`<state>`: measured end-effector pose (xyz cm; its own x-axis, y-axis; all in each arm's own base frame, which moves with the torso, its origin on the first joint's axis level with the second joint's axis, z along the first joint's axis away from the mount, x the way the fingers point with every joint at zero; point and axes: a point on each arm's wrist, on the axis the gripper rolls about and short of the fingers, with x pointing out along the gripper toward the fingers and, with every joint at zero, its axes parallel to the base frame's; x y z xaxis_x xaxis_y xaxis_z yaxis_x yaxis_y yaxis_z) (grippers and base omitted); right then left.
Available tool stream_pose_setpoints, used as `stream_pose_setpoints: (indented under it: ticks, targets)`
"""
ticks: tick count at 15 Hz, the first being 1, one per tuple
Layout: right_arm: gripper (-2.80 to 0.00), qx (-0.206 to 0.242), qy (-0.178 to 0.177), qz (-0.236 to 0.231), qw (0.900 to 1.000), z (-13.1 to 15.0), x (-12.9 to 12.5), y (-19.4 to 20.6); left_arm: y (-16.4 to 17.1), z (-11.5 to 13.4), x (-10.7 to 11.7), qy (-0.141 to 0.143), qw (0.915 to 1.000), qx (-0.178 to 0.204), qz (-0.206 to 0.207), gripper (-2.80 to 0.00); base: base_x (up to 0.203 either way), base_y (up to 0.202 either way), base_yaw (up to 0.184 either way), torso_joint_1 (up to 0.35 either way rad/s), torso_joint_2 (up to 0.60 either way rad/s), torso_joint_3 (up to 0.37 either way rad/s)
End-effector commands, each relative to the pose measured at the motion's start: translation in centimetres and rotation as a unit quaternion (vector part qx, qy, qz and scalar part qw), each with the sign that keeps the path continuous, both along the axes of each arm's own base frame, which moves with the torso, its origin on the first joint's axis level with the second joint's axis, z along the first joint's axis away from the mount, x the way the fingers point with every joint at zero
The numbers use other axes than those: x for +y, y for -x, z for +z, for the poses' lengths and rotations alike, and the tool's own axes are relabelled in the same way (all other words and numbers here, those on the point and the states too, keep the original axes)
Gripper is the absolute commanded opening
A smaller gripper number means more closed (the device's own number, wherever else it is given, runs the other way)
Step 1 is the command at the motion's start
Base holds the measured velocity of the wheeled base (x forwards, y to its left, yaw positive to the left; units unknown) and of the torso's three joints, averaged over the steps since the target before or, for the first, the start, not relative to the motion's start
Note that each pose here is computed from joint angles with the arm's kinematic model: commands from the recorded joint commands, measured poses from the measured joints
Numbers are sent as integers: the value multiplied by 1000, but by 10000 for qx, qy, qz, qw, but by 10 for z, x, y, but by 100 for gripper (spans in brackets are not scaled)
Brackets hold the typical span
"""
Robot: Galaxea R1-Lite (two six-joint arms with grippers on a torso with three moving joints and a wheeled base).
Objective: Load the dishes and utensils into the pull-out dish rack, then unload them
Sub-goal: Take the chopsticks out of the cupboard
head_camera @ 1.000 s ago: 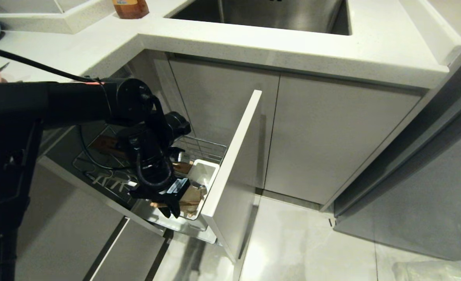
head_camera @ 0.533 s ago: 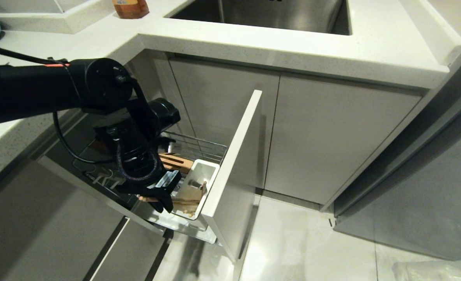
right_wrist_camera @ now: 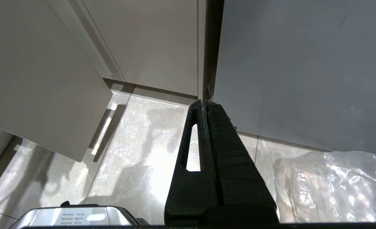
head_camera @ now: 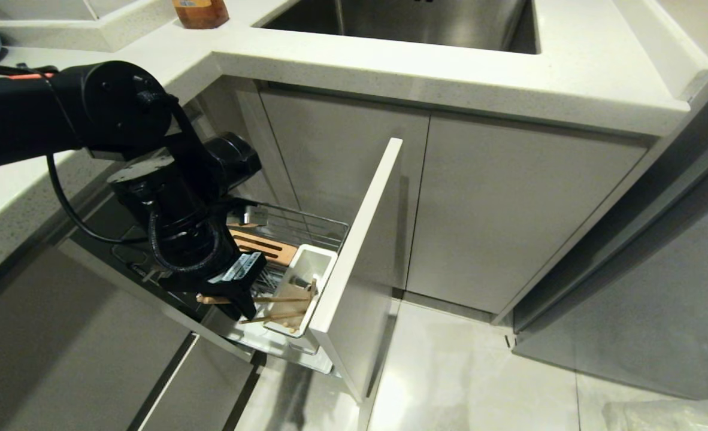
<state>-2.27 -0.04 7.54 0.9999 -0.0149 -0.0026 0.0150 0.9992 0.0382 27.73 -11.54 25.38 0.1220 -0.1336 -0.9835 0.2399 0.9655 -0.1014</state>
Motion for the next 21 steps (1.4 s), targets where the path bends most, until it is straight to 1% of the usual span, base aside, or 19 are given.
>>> stream_pose_setpoints:
  ticks: [1, 5, 9, 13, 17, 21]
  targets:
    - [-280, 11, 0, -2, 10000, -1, 0, 0, 3, 4, 2, 18, 10000, -22, 28, -280, 0, 0, 0, 0, 0, 0]
    - [-280, 17, 0, 2, 10000, -1, 0, 0, 11, 12, 5, 59, 9999, -133, 43, -280, 0, 0, 0, 0, 0, 0]
    - [-280, 9, 0, -7, 10000, 0, 0, 0, 27, 21, 11, 32, 9999, -96, 37, -280, 0, 0, 0, 0, 0, 0]
    - [-280, 18, 0, -8, 10000, -1, 0, 0, 43, 36, 19, 97, 9993, -351, 47, -280, 0, 0, 0, 0, 0, 0]
    - [-280, 15, 0, -3, 10000, -1, 0, 0, 67, 50, 28, 109, 9992, -384, 38, -280, 0, 0, 0, 0, 0, 0]
    - [-280, 14, 0, -2, 10000, -1, 0, 0, 94, 62, 39, 186, 9983, -553, 30, -280, 0, 0, 0, 0, 0, 0]
